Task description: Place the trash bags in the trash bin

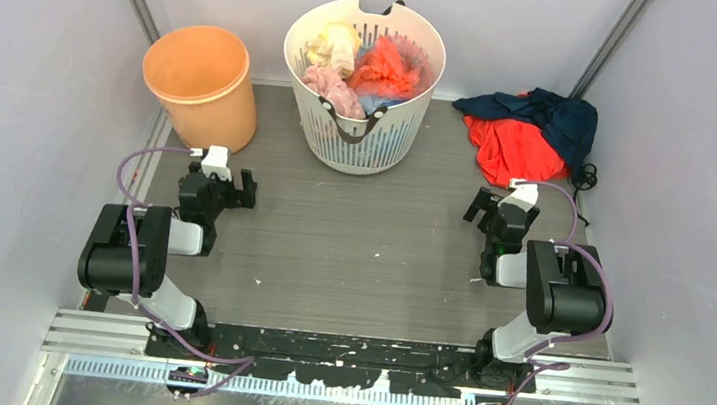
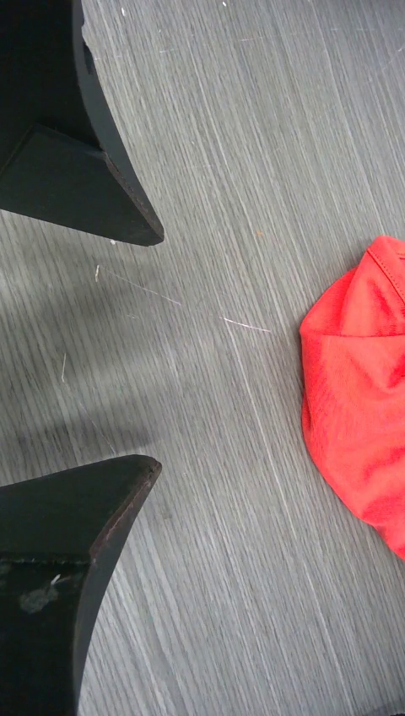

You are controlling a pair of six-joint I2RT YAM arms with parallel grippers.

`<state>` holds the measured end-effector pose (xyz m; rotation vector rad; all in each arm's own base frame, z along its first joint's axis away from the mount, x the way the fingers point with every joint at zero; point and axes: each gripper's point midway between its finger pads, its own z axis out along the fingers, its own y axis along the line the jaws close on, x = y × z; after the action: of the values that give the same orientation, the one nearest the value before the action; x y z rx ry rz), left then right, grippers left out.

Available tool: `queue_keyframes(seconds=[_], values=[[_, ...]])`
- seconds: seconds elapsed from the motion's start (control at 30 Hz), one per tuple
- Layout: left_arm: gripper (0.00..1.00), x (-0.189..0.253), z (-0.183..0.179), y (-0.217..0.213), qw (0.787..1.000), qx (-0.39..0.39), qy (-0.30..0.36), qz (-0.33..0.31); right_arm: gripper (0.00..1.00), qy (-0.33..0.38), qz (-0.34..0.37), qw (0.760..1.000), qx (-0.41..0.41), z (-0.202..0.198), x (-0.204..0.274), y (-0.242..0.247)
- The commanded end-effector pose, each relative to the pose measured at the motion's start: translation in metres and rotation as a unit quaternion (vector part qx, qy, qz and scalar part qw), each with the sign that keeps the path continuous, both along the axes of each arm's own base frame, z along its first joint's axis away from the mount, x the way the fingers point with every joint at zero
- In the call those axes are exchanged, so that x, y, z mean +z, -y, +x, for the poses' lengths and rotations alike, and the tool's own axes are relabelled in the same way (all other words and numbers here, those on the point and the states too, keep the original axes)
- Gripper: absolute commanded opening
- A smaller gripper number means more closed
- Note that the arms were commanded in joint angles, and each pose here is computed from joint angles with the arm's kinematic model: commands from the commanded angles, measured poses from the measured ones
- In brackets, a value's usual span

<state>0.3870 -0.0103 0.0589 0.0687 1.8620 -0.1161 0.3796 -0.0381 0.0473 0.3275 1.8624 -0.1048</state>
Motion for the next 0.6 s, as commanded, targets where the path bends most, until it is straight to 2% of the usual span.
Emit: queue_keyframes(seconds=[0.0, 0.57], values=[[1.00, 0.0142, 0.0070, 0.0021, 1.000, -0.007, 0.027, 0.005, 1.00, 0.040, -0.007, 0.999, 0.003, 0.0095, 0.0237, 0.0001], [1.00, 0.0155, 0.0074, 0.0021, 1.000, -0.007, 0.029, 0.005, 1.00, 0.040, -0.008, 0.999, 0.002, 0.0091, 0.0235, 0.0002]])
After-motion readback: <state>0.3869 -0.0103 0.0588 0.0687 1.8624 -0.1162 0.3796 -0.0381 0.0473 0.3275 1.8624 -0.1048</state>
